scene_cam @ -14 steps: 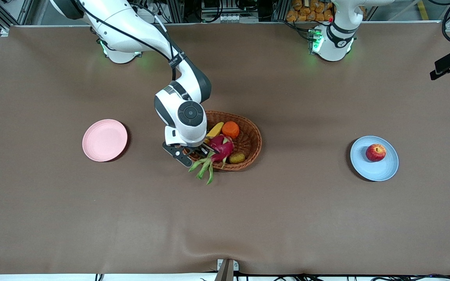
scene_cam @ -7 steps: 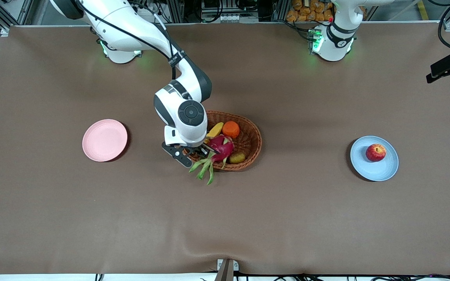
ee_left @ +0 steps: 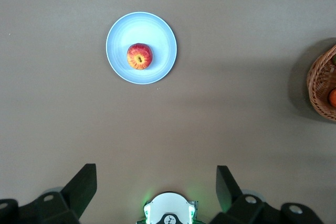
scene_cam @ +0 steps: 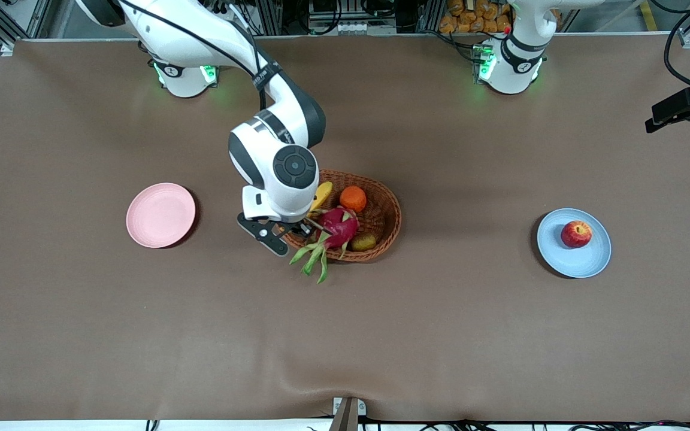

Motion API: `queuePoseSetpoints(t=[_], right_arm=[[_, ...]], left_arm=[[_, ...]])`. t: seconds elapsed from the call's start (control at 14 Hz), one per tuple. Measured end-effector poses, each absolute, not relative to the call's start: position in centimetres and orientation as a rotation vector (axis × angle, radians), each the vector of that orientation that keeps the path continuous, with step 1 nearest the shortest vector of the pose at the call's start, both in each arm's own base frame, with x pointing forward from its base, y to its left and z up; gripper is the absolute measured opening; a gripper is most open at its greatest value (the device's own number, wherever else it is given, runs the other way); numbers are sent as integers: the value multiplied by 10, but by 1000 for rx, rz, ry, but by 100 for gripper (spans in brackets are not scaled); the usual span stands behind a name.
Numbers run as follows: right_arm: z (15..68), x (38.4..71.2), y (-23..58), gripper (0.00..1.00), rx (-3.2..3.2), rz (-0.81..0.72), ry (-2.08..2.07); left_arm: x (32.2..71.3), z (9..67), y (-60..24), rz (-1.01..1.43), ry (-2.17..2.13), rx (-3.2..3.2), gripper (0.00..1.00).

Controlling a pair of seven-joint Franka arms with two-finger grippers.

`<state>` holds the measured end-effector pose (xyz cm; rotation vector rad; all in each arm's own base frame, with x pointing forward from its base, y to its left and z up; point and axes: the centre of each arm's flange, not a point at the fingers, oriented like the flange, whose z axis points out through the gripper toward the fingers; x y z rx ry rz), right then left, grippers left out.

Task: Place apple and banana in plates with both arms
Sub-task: 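Lift the yellow banana with the right gripper and carry it to the pink plate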

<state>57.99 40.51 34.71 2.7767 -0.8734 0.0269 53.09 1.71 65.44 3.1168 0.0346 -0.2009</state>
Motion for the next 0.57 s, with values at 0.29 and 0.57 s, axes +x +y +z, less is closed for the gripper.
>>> queuePoseSetpoints(t=[0.29, 0.57], right_arm=[[393, 597, 367, 16, 2813, 28, -779], [419, 613, 324, 16, 2836, 7, -700]], left_arm=[[531, 654, 17, -202, 34, 3117, 100], [532, 653, 17, -203, 34, 3117, 100]])
